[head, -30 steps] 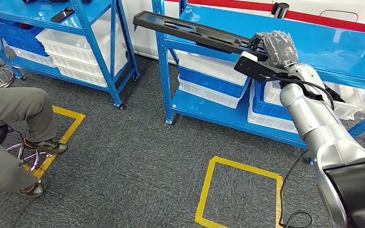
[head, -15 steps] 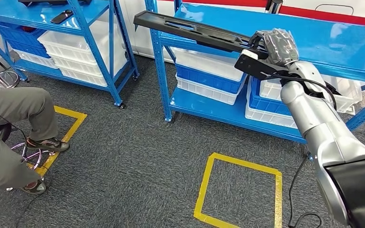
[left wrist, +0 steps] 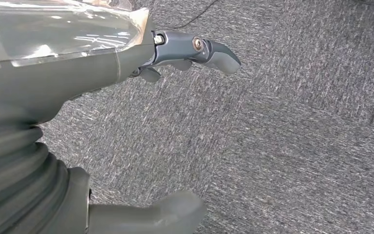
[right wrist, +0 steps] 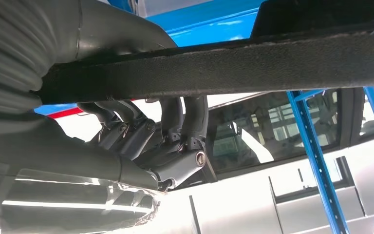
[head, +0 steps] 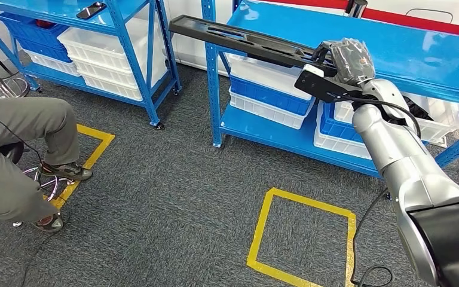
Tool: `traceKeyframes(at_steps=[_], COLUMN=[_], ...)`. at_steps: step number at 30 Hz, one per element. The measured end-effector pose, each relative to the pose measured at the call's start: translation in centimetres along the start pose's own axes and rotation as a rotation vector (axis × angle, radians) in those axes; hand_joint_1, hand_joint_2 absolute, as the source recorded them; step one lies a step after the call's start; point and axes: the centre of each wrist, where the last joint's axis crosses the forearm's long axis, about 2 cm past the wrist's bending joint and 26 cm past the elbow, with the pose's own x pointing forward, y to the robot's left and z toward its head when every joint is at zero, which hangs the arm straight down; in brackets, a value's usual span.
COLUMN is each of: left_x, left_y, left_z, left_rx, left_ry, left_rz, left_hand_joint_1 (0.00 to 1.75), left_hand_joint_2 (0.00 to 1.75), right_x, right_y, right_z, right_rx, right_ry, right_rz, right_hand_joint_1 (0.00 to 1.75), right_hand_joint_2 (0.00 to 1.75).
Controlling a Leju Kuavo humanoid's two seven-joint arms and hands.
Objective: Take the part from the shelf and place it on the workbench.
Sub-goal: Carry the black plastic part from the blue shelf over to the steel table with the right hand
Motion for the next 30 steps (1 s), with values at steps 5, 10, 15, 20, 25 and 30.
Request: traceKeyframes(at_steps=[5,10,15,20,25,30], left_x=[0.0,-0.1,-0.1,0.1,0.3,0.4], left_y=[0.0,0.1,0.1,0.1,-0.1,-0.2], left_z=[0.0,0.0,0.0,-0.1,-0.1,-0.1], left_rx=[0.001,0.003,0.003,0.001,-0.004,-0.009], left_ry=[-0.002,0.000,-0.001,-0.006,-0.012,-0.012], left_rz=[0.001,0.000,0.000,-0.001,-0.004,-0.003], left_hand_joint_1=[0.00,0.00,0.00,0.00,0.00,0.00], left_hand_joint_2=[1.75,1.75,1.75,1.75,1.75,1.75], right_x=[0.2,0.6,0.7,0.7,0.1,-0.3], right_y=[0.0,0.0,0.1,-0.1,-0.1,0.3], right_z=[-0.2,-0.4,-0.4,-0.5,-0.2,0.3], right_rx=[-0.001,-0.002,-0.001,-0.005,-0.003,0.008], right_ry=[-0.004,-0.011,-0.013,-0.012,-0.002,0.009], right_rz=[0.000,-0.004,-0.005,-0.002,0.007,0.007], right_hand_joint_1=[1.75,1.75,1.75,1.75,1.75,1.75], right_hand_joint_2=[1.75,1.75,1.75,1.75,1.75,1.75])
